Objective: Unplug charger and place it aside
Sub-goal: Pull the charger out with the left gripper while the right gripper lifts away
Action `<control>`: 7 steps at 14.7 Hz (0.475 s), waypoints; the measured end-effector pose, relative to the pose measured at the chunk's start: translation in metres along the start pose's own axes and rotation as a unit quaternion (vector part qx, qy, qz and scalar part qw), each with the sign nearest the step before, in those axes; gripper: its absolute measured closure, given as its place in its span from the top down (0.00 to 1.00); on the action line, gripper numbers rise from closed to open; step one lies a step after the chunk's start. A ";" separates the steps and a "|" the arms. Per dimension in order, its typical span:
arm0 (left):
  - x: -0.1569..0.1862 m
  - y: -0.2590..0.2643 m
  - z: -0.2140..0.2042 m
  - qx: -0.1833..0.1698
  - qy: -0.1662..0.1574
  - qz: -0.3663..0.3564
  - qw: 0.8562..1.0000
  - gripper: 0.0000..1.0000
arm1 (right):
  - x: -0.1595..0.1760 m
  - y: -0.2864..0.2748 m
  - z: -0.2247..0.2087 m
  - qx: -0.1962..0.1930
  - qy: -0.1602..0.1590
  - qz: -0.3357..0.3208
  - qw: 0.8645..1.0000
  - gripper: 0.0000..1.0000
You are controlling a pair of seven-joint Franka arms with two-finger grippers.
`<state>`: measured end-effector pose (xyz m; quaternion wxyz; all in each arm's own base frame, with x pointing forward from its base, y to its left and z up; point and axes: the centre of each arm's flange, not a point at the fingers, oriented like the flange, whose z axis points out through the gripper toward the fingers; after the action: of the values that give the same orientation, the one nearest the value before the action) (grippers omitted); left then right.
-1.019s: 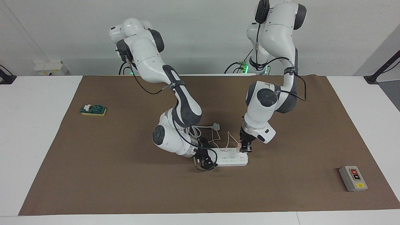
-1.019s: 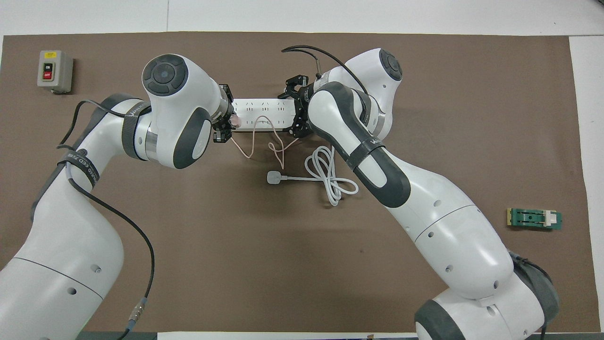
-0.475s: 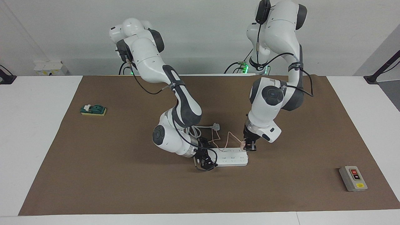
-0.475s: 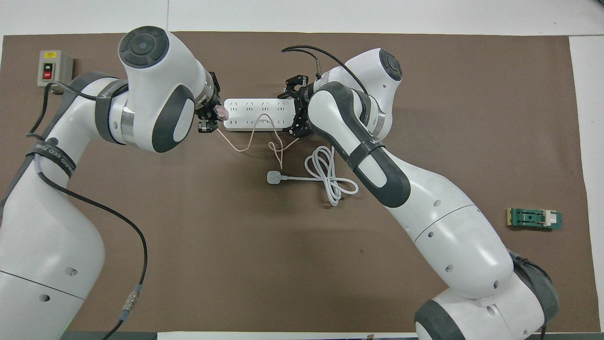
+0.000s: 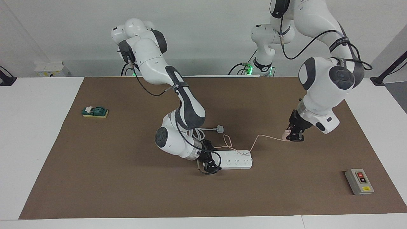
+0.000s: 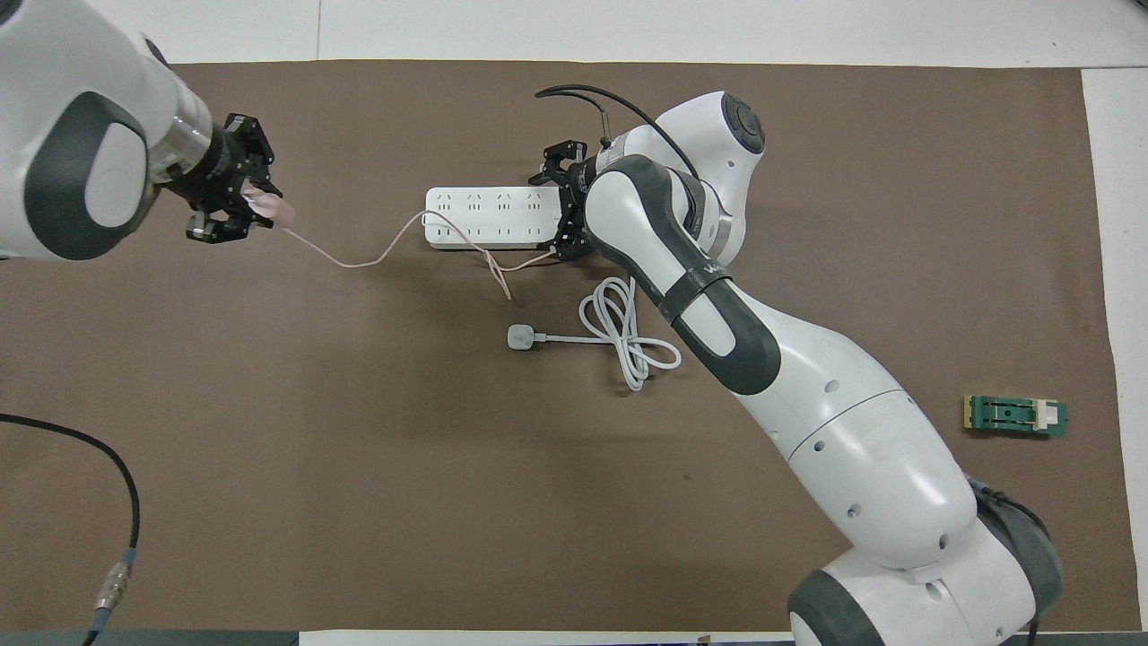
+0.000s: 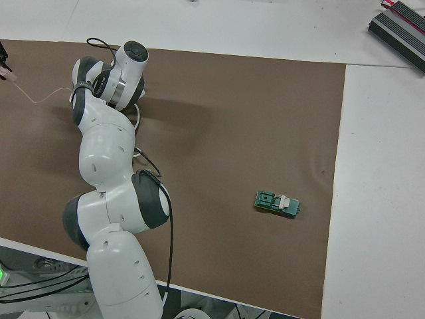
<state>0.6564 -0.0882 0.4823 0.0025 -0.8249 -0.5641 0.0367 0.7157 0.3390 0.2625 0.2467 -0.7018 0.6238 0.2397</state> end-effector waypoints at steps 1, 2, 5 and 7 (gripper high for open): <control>0.026 -0.013 -0.007 0.008 -0.006 0.023 1.000 0.33 | -0.006 -0.003 -0.012 0.005 -0.002 0.005 1.000 1.00; 0.054 -0.028 -0.012 0.013 -0.014 0.042 0.999 0.33 | -0.012 -0.011 -0.038 0.026 -0.003 0.006 1.000 1.00; 0.134 -0.071 -0.022 0.011 -0.041 0.087 0.995 0.33 | -0.021 -0.020 -0.118 0.042 -0.010 0.005 0.999 1.00; 0.171 -0.093 -0.023 0.006 -0.050 0.116 0.992 0.33 | -0.021 -0.018 -0.162 0.032 -0.008 0.003 0.999 1.00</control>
<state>0.6333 0.1051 0.4995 -0.0252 -0.8820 -0.4636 0.0811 0.7366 0.2518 0.4003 0.2727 -0.6896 0.6317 0.2259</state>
